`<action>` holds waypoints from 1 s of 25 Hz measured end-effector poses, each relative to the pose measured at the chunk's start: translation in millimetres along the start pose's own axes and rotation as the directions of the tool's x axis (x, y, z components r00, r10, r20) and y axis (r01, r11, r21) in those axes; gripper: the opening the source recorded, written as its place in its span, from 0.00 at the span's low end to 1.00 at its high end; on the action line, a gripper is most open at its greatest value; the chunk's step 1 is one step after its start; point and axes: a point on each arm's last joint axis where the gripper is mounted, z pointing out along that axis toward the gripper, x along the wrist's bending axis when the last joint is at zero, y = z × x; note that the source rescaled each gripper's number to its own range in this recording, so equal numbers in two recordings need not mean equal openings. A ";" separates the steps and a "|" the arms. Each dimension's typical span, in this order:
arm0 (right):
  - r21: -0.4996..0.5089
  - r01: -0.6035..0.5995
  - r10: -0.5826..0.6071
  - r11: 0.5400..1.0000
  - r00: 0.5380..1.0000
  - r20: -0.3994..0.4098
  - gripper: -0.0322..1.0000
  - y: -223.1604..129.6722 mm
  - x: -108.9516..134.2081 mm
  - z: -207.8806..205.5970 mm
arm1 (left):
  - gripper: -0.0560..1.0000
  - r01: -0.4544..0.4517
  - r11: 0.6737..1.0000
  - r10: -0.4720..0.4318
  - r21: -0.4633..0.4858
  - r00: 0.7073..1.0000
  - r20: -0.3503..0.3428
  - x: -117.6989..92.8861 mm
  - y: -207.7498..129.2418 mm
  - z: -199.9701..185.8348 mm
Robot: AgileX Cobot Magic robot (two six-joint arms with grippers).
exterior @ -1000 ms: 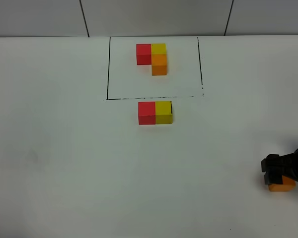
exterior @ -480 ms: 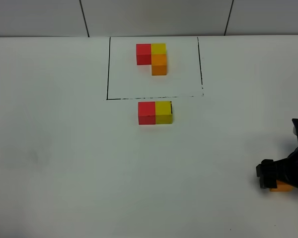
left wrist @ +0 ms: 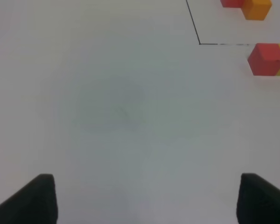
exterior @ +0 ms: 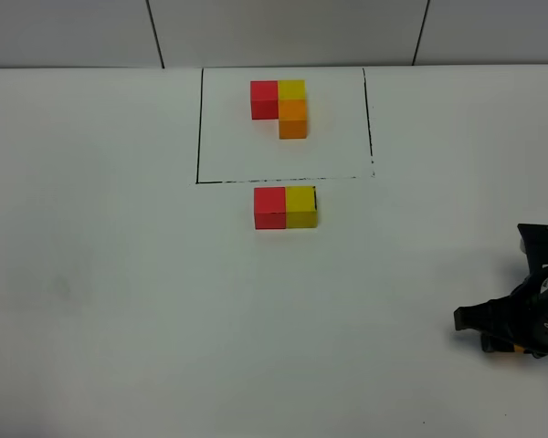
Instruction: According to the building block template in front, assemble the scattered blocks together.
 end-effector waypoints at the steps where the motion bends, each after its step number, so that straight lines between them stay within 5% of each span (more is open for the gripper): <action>1: 0.001 -0.007 0.007 1.000 1.000 -0.002 0.04 -0.2 2.7 -0.2 | 0.73 0.000 1.000 0.000 0.000 1.000 0.000 0.0 0.0 0.0; 5: 0.004 0.025 -0.024 1.000 0.999 -0.029 0.04 2.9 32.3 -5.4 | 0.73 0.000 1.000 0.000 0.000 1.000 0.000 0.0 0.0 0.0; 10: -0.028 0.076 -0.078 0.997 0.994 -0.080 0.04 23.1 99.2 -24.7 | 0.73 0.000 1.000 0.000 0.000 1.000 0.000 0.0 0.0 0.0; 17: 0.015 0.111 -0.111 0.994 0.994 -0.023 0.04 56.5 178.3 -13.8 | 0.73 0.000 1.000 0.000 0.000 1.000 0.000 0.0 0.0 0.0; 25: 0.027 0.111 -0.111 0.993 0.994 -0.012 0.04 81.7 224.1 18.3 | 0.73 0.000 1.000 0.000 0.000 1.000 0.000 0.0 0.0 0.0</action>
